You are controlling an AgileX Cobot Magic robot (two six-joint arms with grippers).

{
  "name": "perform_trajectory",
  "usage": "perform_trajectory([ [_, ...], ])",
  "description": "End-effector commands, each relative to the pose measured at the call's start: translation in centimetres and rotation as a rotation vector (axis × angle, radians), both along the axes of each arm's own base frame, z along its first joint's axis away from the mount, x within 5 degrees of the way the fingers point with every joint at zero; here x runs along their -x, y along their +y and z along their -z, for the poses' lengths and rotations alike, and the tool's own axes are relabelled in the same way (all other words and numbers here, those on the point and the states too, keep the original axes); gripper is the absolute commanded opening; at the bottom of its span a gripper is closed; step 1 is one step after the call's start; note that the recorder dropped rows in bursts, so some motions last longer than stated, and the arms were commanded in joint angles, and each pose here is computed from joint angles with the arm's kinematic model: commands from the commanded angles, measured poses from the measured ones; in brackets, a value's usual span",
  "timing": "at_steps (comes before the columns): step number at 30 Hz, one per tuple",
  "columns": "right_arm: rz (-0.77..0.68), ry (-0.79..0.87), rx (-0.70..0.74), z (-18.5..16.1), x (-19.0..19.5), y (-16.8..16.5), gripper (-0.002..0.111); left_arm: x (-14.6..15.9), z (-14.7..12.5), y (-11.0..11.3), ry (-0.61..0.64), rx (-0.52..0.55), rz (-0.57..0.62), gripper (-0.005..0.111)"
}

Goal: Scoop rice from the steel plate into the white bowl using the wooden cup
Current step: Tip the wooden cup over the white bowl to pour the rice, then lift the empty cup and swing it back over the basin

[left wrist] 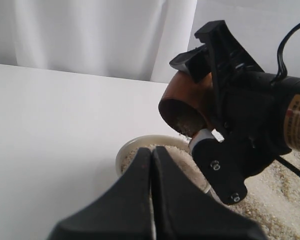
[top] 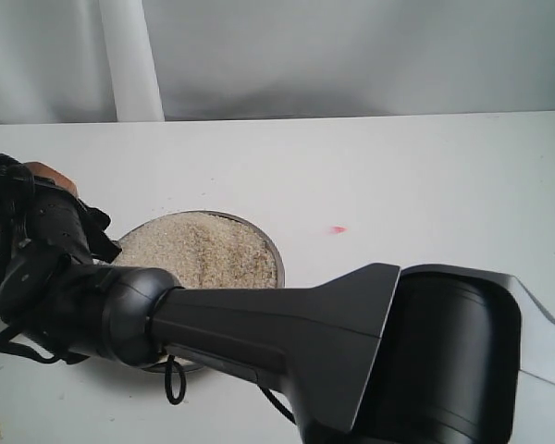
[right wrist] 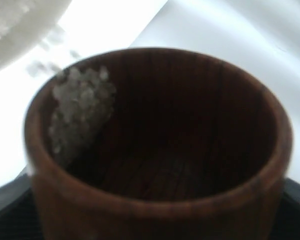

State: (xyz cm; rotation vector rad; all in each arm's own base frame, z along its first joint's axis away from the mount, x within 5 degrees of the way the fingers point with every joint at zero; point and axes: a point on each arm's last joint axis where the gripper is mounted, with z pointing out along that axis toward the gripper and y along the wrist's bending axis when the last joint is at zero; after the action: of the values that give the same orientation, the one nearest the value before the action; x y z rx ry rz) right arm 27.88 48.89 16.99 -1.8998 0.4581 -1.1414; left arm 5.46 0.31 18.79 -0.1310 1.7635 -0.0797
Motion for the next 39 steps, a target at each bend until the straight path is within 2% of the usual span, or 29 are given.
perform_trajectory([
  [1,0.000,-0.021,-0.081,-2.2,-0.6,0.2,0.000,0.0,0.0,0.0,-0.005,0.005,0.002,0.000],
  [14,0.015,-0.032,-0.006,-0.5,-0.6,-0.1,0.000,0.0,0.0,0.0,-0.005,0.005,0.002,0.000],
  [29,0.024,-0.050,0.003,-1.0,-0.6,-0.2,0.000,0.0,0.0,0.0,-0.005,0.005,0.002,0.000],
  [31,0.048,-0.018,-0.070,-1.3,-0.7,-0.3,0.000,0.0,0.0,0.0,-0.005,0.005,0.002,0.000],
  [33,0.087,0.030,-0.196,-2.1,-0.7,-0.5,0.000,0.0,0.0,0.0,-0.005,0.005,0.002,0.000],
  [34,0.118,0.069,-0.312,-3.3,-0.7,-0.7,0.000,0.0,0.0,0.0,-0.005,0.005,0.002,0.000],
  [36,0.159,0.203,-0.469,-4.7,-0.5,-1.1,0.000,0.0,0.0,0.0,-0.005,0.005,0.002,0.000],
  [37,0.178,0.332,-0.561,-5.9,-0.5,-1.5,0.000,0.0,0.0,0.0,-0.005,0.005,0.002,0.000],
  [39,0.183,0.487,-0.679,-7.7,-0.4,-2.0,0.000,0.0,0.0,0.0,-0.005,0.005,0.002,0.000],
])
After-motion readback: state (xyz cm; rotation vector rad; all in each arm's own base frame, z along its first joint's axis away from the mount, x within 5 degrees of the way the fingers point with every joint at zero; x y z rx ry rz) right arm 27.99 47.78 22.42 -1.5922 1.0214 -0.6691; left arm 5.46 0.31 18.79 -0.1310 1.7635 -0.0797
